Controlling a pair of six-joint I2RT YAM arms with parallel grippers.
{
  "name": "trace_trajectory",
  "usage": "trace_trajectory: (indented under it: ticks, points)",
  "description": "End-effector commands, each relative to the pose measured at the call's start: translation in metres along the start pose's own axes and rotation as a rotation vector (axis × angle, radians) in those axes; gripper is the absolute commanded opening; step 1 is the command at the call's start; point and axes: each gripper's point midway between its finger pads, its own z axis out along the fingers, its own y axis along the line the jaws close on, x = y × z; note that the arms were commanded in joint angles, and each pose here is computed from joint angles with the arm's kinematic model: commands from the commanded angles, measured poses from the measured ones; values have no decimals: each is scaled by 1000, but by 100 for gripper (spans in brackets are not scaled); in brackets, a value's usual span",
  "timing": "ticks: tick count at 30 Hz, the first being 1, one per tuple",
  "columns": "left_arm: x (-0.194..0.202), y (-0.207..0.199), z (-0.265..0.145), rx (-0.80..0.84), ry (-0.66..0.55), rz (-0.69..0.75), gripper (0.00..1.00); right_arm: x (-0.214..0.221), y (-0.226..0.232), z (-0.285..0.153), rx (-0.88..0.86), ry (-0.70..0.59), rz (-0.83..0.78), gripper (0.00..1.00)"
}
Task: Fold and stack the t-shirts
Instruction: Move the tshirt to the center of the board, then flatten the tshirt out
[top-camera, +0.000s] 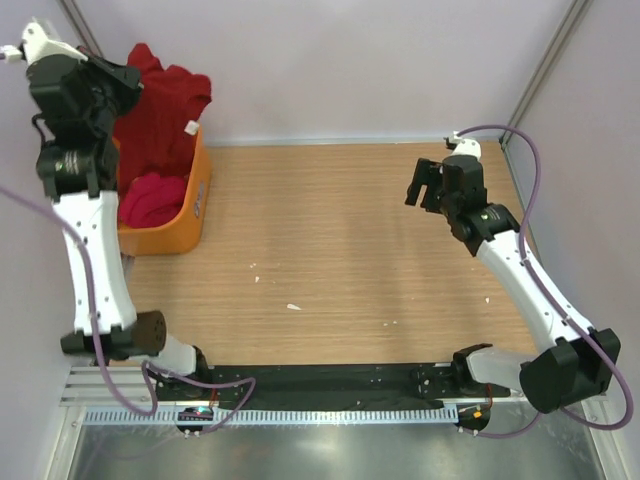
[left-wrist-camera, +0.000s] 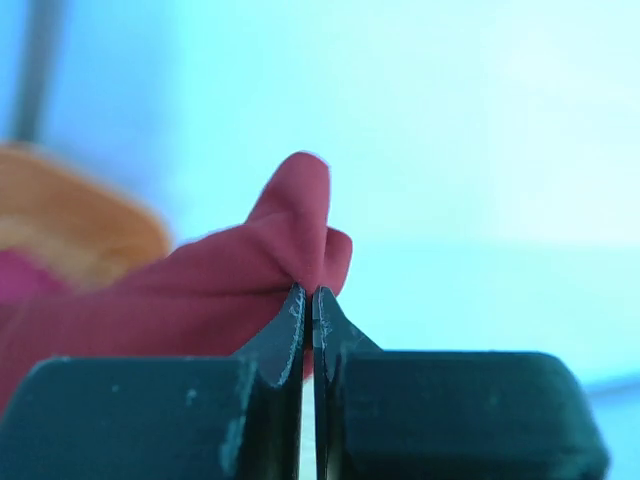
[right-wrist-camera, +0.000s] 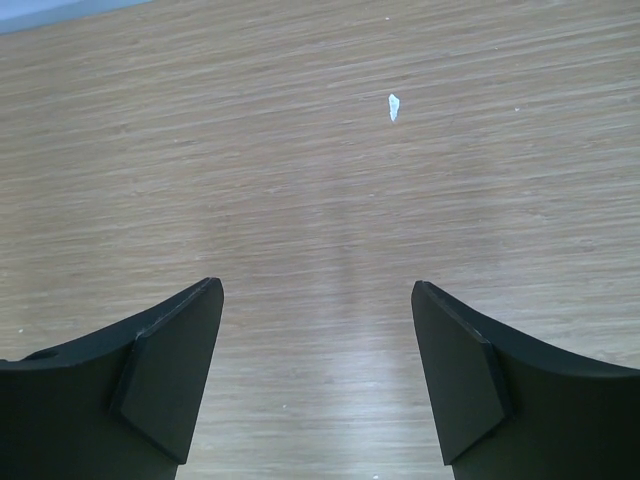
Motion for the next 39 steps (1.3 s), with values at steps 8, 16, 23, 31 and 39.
trace_trajectory:
  ticks: [8, 16, 23, 31, 39]
  points:
    - [84, -110, -153, 478, 280, -158, 0, 3, 11, -41, -84, -17, 29, 83]
    - [332, -60, -240, 393, 856, -28, 85, 61, 24, -56, -207, 154, 43, 85]
    - [400, -4, -263, 301, 1010, 109, 76, 150, 44, -75, -395, 424, 100, 83]
    - [448, 30, -247, 196, 1161, 462, 66, 232, 18, -91, -244, 625, 119, 67]
    - [489, 42, -274, 171, 1308, 430, 67, 270, -13, -105, 57, 744, 121, 54]
